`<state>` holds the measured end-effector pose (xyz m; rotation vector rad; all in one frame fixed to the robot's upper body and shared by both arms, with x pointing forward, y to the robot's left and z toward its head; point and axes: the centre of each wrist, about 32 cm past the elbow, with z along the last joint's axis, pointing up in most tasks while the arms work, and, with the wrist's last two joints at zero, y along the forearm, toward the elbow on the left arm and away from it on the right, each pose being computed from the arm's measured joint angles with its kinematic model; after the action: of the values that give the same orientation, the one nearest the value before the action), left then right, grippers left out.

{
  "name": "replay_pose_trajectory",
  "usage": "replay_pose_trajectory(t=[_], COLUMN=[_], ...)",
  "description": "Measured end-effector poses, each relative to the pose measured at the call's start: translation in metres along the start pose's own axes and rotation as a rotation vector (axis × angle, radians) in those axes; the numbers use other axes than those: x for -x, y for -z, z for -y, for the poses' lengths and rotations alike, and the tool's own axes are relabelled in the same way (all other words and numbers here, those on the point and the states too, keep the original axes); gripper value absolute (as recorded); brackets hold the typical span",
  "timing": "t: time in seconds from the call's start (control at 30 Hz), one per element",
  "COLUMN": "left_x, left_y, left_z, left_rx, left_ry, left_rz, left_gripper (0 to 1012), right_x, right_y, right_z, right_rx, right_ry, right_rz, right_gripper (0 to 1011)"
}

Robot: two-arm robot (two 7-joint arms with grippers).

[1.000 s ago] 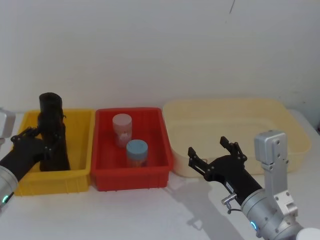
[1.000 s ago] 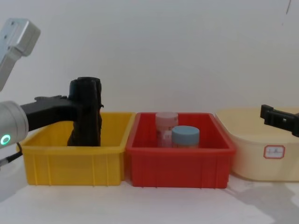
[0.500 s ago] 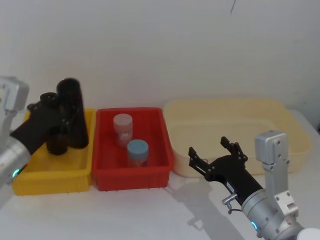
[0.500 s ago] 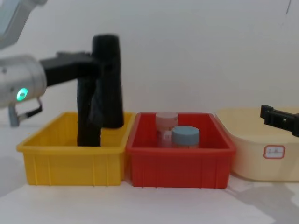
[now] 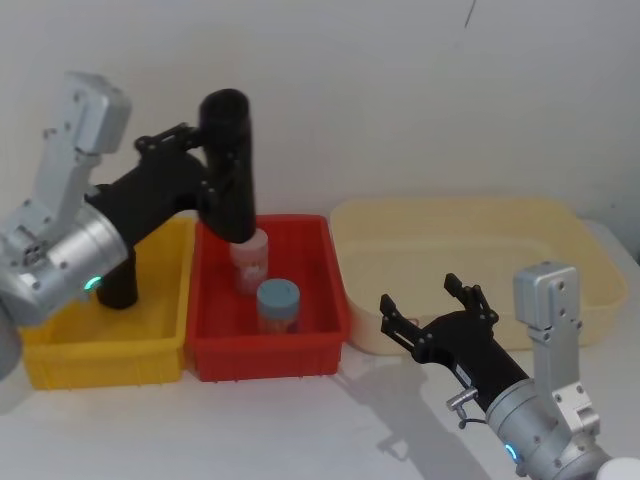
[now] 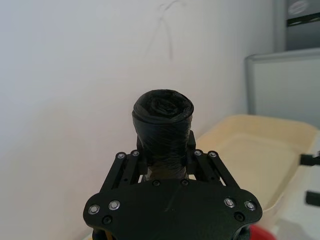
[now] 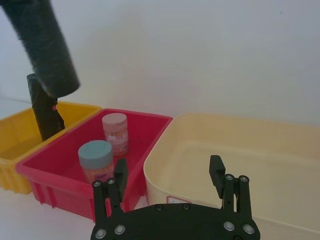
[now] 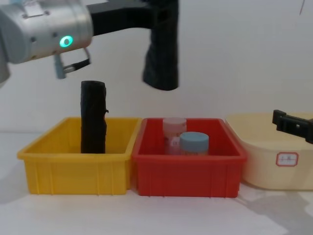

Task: Pick up the garbage bag with the one hand and transfer it to the other hand.

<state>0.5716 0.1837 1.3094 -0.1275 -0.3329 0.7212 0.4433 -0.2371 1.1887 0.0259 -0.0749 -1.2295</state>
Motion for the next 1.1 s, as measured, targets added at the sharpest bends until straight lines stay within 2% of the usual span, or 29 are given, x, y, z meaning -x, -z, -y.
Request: replay_pose_trajectory(t=[0.17,0.3,0.33,0.4,0.43,0.63,0.67,0.73,0.77,0.87,1.1], left_x=[0.0059,0.0123,0.0154,0.0178,0.021,0.0314,0.0314,0.0363,0.0363,0.0417,0.0487], left_y=[-0.0005,0.0041,0.0062,0.0098,0.0136,0.0264,0.0264,0.0318,0.0318,0.0377,0.0428], left_z=[0.0168,0.0311,0.037,0.041,0.0464,0.0628,0.0628,0.0691,0.0691,0.0756,0.0828], left_rx=[0.022,0.035,0.042,0.042,0.044,0.039,0.039,0.033,0.033,0.025,0.016], left_ry=[0.063,0.108,0.125,0.138,0.152,0.192,0.192,0.206,0.206,0.22,0.239], left_rz=[-0.029,-0.064,-0.079,-0.092,-0.109,-0.158,-0.158,-0.178,-0.178,-0.198,-0.221], left_gripper=[386,386,386,386,386,386,386,386,386,386,386], right_x=[0.0,0.0,0.0,0.0,0.0,0.0,0.0,0.0,0.0,0.0,0.0], right_y=[0.0,0.0,0.0,0.0,0.0,0.0,0.0,0.0,0.0,0.0,0.0], right_z=[0.0,0.0,0.0,0.0,0.0,0.0,0.0,0.0,0.0,0.0,0.0], right_rx=[0.0,0.0,0.0,0.0,0.0,0.0,0.0,0.0,0.0,0.0,0.0], right_ry=[0.0,0.0,0.0,0.0,0.0,0.0,0.0,0.0,0.0,0.0,0.0], right_rz=[0.0,0.0,0.0,0.0,0.0,0.0,0.0,0.0,0.0,0.0,0.0], right_gripper=[1000,1001,1001,1001,1001,1000,1001,1000,1001,1001,1000])
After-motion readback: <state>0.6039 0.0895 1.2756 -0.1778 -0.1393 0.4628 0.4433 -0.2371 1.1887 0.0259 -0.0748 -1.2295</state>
